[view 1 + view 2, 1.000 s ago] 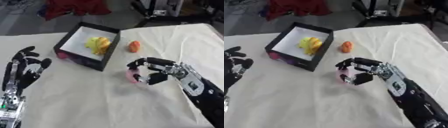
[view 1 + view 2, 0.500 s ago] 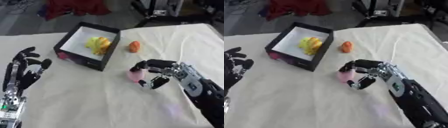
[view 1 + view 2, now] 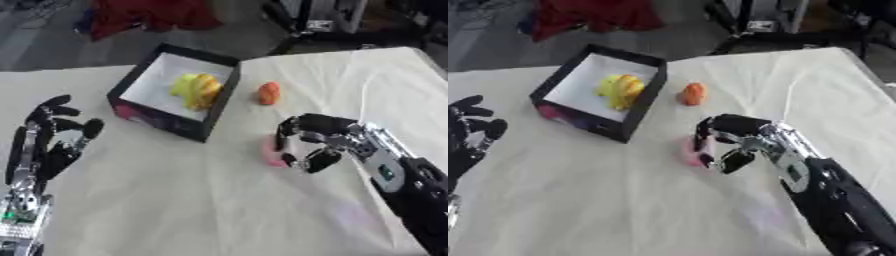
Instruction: Pick up objects on the table and place them in the box.
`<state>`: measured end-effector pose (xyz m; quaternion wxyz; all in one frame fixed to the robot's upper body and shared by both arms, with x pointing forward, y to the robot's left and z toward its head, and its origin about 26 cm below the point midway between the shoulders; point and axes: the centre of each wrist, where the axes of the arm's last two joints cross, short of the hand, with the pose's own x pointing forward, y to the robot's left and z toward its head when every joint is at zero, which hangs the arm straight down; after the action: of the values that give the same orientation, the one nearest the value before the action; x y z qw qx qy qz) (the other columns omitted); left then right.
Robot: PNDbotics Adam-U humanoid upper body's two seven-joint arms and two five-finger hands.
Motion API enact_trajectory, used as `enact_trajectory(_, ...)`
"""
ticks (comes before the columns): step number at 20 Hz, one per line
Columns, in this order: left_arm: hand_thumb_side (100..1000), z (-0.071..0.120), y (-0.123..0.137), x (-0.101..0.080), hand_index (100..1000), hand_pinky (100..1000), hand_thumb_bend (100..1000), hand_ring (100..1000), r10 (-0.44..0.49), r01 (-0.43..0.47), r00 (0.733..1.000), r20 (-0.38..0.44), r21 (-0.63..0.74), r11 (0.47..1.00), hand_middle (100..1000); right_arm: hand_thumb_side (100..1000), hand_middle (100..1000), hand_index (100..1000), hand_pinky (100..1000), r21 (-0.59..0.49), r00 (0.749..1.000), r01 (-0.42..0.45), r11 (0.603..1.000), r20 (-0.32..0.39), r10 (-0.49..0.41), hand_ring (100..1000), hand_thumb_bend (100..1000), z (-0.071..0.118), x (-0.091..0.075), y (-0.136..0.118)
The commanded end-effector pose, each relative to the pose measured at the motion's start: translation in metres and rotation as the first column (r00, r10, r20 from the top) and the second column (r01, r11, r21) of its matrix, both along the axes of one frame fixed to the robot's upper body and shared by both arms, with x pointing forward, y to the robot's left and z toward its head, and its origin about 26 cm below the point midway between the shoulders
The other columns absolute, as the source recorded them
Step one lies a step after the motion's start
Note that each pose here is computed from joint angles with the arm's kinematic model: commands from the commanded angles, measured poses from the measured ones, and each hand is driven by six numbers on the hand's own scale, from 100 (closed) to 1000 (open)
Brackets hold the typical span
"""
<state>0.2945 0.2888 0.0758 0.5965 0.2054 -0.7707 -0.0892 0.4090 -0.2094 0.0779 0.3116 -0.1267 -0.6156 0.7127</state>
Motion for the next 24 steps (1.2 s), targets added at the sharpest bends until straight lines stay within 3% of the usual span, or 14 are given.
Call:
enact_trajectory(1, 650, 0.007, 0.003, 0.001, 821, 742, 930, 544, 0.007, -0.007, 1.000, 0.022, 0.013, 1.000, 593, 110, 553, 306, 810, 0.062, 0.997, 0.015, 0.998, 0.081, -0.020, 701, 100, 0.017, 0.004, -0.001)
enact_trajectory(6, 653, 0.007, 0.003, 0.000, 821, 741, 926, 544, 0.009, -0.010, 1.000, 0.022, 0.011, 1.000, 592, 100, 501, 190, 785, 0.170, 0.986, 0.039, 0.985, 0.151, -0.065, 641, 100, 0.028, 0.005, -0.003)
enact_trajectory(16, 654, 0.008, 0.003, 0.001, 821, 741, 924, 542, 0.007, -0.008, 1.000, 0.030, 0.008, 1.000, 590, 100, 499, 185, 785, 0.296, 0.945, 0.034, 0.955, 0.300, -0.127, 631, 100, 0.049, 0.007, -0.009)
enact_trajectory(24, 656, 0.015, -0.008, 0.007, 820, 741, 922, 540, -0.032, 0.033, 0.998, 0.055, -0.010, 0.999, 589, 100, 504, 187, 789, 0.328, 0.900, 0.044, 0.943, 0.398, -0.181, 634, 100, 0.100, 0.019, -0.022)
